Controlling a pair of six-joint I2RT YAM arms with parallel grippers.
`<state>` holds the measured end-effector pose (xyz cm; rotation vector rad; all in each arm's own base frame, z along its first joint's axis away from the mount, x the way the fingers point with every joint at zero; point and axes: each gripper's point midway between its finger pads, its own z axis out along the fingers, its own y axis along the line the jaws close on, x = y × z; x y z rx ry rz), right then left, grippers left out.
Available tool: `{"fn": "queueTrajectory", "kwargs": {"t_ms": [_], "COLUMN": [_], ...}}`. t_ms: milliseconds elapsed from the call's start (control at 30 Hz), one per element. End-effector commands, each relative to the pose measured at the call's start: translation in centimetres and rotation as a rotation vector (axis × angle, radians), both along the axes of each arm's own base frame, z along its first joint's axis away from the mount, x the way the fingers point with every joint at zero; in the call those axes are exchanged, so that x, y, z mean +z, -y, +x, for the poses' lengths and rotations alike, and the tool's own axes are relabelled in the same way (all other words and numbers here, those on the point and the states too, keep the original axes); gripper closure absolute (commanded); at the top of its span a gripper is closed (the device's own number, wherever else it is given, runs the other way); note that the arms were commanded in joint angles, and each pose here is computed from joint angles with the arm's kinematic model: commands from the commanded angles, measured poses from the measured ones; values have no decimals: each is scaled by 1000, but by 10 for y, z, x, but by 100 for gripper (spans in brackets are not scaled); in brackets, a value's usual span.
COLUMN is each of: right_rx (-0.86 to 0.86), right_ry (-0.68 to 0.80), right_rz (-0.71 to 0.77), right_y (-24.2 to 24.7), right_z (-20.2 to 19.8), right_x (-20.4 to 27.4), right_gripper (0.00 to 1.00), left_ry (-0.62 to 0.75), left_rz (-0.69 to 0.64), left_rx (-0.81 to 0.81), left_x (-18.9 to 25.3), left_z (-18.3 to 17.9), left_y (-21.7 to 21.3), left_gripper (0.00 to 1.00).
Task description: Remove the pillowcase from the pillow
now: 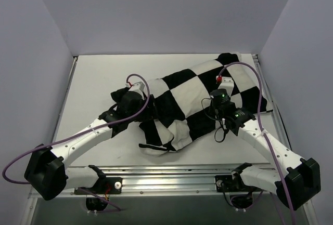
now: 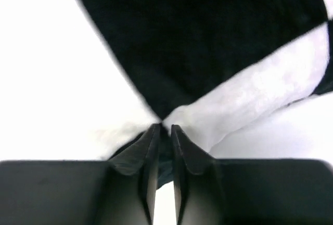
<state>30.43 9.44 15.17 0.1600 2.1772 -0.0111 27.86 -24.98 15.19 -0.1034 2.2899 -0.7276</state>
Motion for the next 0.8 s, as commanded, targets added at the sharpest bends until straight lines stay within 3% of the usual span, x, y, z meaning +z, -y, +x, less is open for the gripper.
{"fn": "queueTrajectory", "kwargs": {"t_ms": [0,33,100,133,233,433,767], "right_rx": [64,95,154,181,292,500,665], "right_ry": [27,32,63,78,130,151,134], "right_rz": [-9,-2,9,7,0,-3,-83], "right_y": [-8,-13,-27,-33,-61,-126,-205], "right_z": [-3,-5,-8,-10,-20,-44,-55], "right_x": [32,38,58,66,99,117,87], "right_gripper": [87,69,54,40,22,12,11], "left_ry": [88,103,154,166,169,144,91], "left_rz": [-70,-63,-81,-83,-65,-77,-197], "left_rx": [17,24,56,64,97,72,-55], "left_x": [44,52,75,81,87,73,26], "left_z": [14,10,7,4,-15,-45,-40], "left_y": [11,5,-6,-11,-35,-53,-7], "left_gripper": [14,12,6,4,3,2,0]}}
